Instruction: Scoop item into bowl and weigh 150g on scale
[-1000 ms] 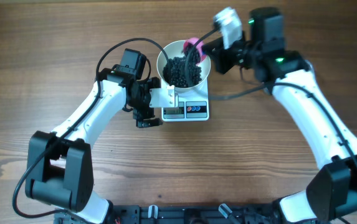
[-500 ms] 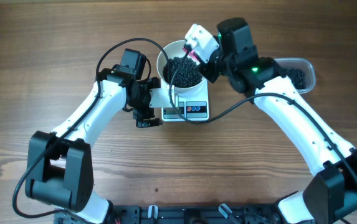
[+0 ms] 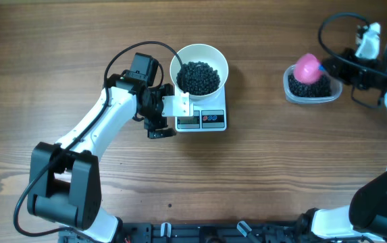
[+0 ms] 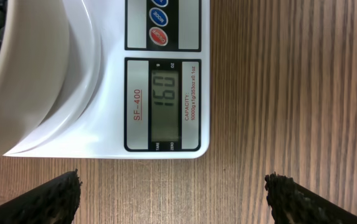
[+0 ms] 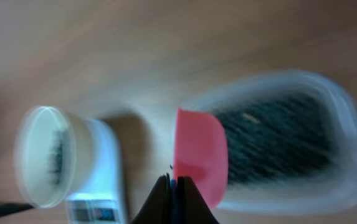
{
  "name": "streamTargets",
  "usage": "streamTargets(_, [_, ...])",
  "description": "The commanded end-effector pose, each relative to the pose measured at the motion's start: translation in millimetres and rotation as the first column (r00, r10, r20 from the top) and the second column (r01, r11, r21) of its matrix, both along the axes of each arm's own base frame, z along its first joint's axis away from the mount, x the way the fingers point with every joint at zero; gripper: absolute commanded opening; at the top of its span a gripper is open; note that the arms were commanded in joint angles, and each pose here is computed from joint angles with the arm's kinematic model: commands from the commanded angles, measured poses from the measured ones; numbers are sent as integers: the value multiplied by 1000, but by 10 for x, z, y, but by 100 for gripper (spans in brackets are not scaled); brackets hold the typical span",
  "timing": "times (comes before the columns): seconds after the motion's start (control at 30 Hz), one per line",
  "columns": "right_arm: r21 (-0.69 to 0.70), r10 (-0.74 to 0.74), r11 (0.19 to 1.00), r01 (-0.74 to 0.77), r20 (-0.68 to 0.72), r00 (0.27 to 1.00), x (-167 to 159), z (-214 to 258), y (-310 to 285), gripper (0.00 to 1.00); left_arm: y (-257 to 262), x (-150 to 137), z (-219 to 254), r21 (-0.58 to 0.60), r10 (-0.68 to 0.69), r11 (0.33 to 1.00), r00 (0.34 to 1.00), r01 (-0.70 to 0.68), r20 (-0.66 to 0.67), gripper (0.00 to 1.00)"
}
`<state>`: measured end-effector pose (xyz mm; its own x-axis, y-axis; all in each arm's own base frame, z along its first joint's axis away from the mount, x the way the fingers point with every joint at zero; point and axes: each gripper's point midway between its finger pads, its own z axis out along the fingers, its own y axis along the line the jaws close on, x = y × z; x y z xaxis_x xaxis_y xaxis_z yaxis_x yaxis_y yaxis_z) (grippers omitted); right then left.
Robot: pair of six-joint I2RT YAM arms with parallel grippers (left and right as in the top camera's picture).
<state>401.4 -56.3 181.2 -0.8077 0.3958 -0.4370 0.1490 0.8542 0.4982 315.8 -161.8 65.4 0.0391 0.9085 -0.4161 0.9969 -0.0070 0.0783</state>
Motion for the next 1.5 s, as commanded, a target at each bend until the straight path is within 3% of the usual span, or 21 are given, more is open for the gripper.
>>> streamTargets(0.0, [-300,-66,953,38,-84,994,-181,-154,-465,4,-11,-41,-47,-12,-18,1000,1000,18,-17,100])
streamTargets(0.17, [-439,-104,895,73,-46,994,-56,-191,-738,4,-11,-41,-47,-12,-18,1000,1000,18,-17,100])
streamTargets(0.4, [-435,83,888,-151,-172,982,-5,-898,-215,4,-11,-41,-47,-12,-18,1000,1000,18,-17,100])
streamTargets(0.5, [-438,50,885,-158,-248,968,-74,-1084,-161,4,-11,-41,-47,-12,-18,1000,1000,18,-17,100])
streamTargets(0.57, [-379,-5,919,-109,-289,957,-146,-1175,-97,4,-11,-41,-47,-12,-18,1000,1000,18,-17,100])
streamTargets(0.6, [-343,14,932,-119,-294,956,-156,-1191,-30,4,-11,-41,-47,-12,-18,1000,1000,18,-17,100])
streamTargets(0.63, [-181,110,970,-162,-266,958,-154,-1144,271,4,-11,-41,-47,-12,-18,1000,1000,18,-17,100])
streamTargets(0.7, [-101,159,977,-186,-231,960,-127,-1089,409,4,-11,-41,-47,-12,-18,1000,1000,18,-17,100])
streamTargets(0.87, [-61,128,988,-140,-165,978,-29,-1012,246,4,-11,-41,-47,-12,-18,1000,1000,18,-17,100])
streamTargets(1.03, [140,124,984,-114,-65,990,-17,-801,176,4,-11,-41,-47,-12,-18,1000,1000,18,-17,100])
streamTargets(1.17, [168,45,986,-20,-147,988,-148,-861,26,4,-11,-41,-47,-12,-18,1000,1000,18,-17,100])
streamTargets(1.23, [90,-25,995,44,-206,978,-191,-965,-128,4,-11,-41,-47,-12,-18,1000,1000,18,-17,100])
streamTargets(1.33, [81,-82,992,98,-179,980,-111,-940,-260,4,-11,-41,-47,-12,-18,1000,1000,18,-17,100])
streamTargets(1.47, [275,-12,961,25,-49,999,-74,-672,-194,4,-11,-41,-47,-12,-18,1000,1000,18,-17,100])
